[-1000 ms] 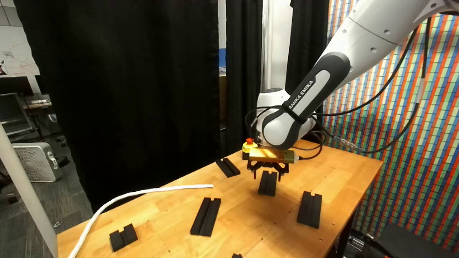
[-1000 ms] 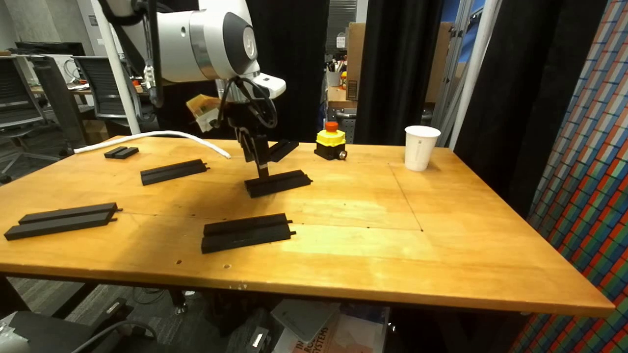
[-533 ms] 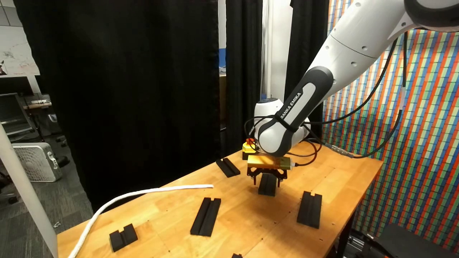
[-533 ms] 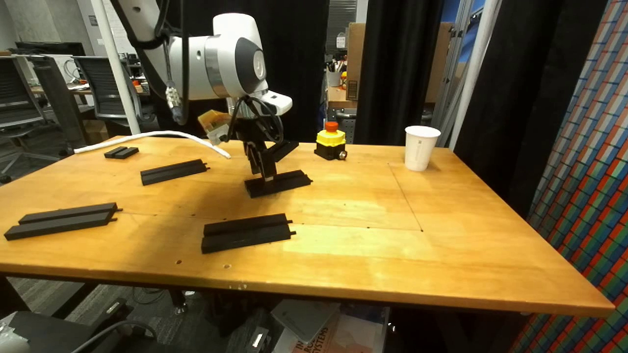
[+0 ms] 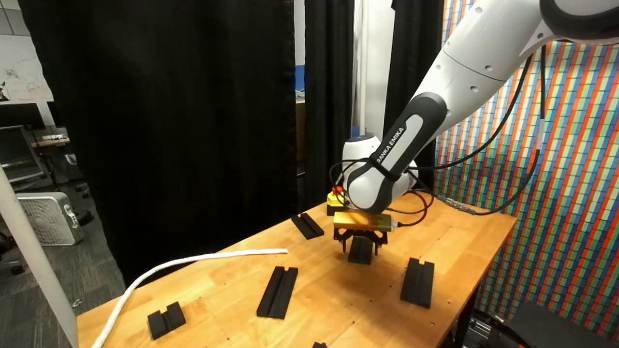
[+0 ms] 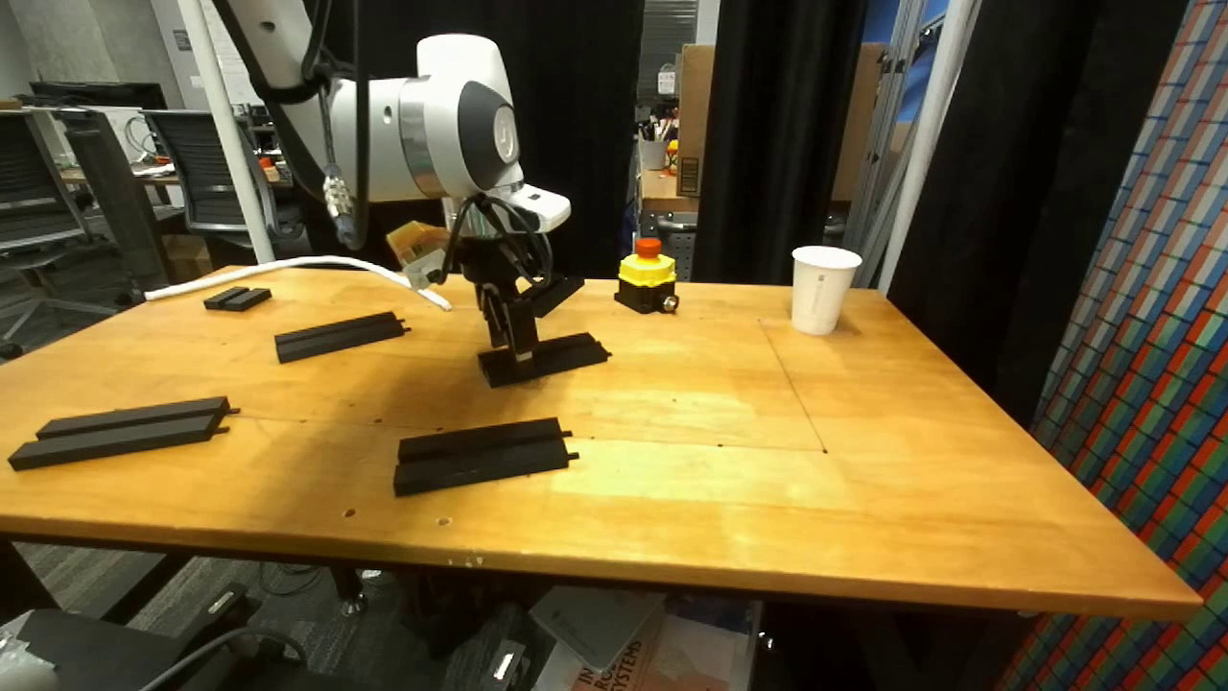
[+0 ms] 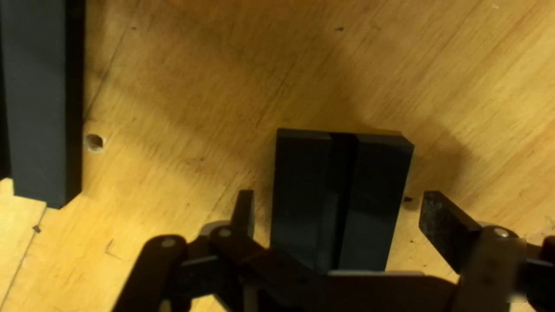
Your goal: Arrange the black objects on the table
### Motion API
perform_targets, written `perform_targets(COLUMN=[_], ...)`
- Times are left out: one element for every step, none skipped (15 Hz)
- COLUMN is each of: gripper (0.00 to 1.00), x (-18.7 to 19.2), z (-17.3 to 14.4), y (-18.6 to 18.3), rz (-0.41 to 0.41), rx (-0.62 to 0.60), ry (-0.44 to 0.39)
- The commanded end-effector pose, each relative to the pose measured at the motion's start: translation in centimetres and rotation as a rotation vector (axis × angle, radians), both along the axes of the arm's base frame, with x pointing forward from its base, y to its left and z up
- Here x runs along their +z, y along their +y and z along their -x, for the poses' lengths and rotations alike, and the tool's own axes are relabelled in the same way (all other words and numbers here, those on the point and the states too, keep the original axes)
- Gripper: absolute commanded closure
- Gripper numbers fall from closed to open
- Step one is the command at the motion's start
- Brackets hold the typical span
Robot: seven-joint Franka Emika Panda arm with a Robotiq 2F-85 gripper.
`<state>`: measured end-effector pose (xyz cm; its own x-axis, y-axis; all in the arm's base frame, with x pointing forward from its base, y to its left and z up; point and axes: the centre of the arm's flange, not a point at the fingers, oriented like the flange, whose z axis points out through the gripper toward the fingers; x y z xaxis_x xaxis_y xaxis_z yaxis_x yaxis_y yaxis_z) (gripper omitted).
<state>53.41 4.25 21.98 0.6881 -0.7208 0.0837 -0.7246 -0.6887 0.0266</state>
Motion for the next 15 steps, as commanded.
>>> perform_targets(gripper=[0.29,0.37,0.47,0.54,0.55,0.55,0.55,0.55,0.55,0.55,0.55,0.55,0.55,0.55,0.55], x=[-0.3,-0.4,-0.6,-0.6,-0.7,-1.0,-1.1,-1.1,-1.1,-1.1,-1.0,-0.8,-0.6,-0.6,-0.6], z=[-0.1,-0.1,0.0,0.1,0.2,0.5,0.8,1.2,1.7,2.1,2.6,2.9,3.4,3.9,4.4], y=[0.5,0.6,0.7,0.8,0.9,1.3,1.7,2.6,3.4,4.3,5.4,6.3,7.5,8.7,9.9], rz=[-0.027,-0.031,-0.038,-0.044,-0.060,-0.086,-0.114,-0.138,-0.160,-0.170,-0.170,-0.165,-0.163,-0.159,-0.164], rx=[-0.021,-0.027,-0.034,-0.042,-0.059,-0.091,-0.128,-0.182,-0.229,-0.281,-0.336,-0.381,-0.417,-0.448,-0.478], ry=[-0.018,-0.015,-0.013,-0.013,-0.012,-0.009,-0.010,-0.005,-0.003,0.010,0.019,0.024,0.026,0.034,0.043])
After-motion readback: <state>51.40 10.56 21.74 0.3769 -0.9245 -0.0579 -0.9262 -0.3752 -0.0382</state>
